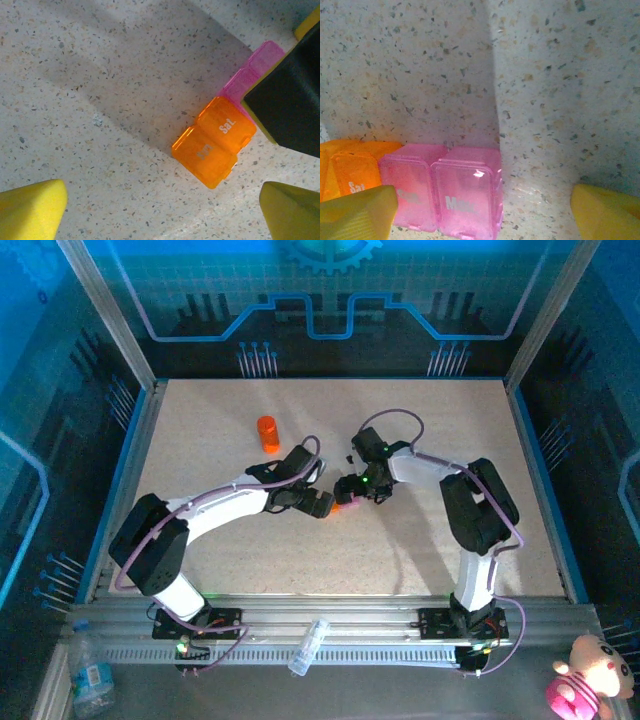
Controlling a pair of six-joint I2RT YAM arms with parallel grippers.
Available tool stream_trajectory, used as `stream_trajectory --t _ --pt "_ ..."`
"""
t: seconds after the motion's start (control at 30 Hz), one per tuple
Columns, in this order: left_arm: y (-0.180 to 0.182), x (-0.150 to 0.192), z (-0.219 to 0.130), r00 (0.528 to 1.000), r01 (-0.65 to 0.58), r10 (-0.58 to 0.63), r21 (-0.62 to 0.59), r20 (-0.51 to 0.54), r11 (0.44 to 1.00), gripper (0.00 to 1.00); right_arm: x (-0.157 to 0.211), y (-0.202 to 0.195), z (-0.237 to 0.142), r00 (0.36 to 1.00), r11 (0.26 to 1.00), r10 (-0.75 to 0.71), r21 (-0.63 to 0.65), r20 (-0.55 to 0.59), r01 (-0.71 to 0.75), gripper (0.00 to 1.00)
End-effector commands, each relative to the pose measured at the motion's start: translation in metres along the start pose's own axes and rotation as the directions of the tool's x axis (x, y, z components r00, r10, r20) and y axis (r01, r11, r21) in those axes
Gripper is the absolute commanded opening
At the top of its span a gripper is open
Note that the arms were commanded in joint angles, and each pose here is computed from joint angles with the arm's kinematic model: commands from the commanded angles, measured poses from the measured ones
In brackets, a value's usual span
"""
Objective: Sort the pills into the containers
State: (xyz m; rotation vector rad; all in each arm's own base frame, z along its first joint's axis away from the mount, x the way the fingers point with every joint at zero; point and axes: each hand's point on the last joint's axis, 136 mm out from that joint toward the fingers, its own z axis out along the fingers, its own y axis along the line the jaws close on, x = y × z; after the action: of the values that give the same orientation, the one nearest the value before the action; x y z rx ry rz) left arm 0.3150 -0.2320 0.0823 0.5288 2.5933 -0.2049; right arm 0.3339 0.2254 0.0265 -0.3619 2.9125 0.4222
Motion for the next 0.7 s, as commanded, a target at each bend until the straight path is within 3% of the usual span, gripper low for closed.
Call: stream_trajectory --t 0.0,0.67 --pt "-0.001 0.008 0.007 0.998 -0.054 0.054 -0.023 -0.038 0.998 0.99 0.004 -0.005 0.004 1.0 0.999 -0.013 0.041 -0.025 0.014 0.9" --pt "0.003 0.011 0.036 0.991 -0.109 0.101 -0.094 -0.085 0.99 0.99 0.011 -0.008 0.011 0.999 0.999 -0.005 0.053 -0.05 0.008 0.89"
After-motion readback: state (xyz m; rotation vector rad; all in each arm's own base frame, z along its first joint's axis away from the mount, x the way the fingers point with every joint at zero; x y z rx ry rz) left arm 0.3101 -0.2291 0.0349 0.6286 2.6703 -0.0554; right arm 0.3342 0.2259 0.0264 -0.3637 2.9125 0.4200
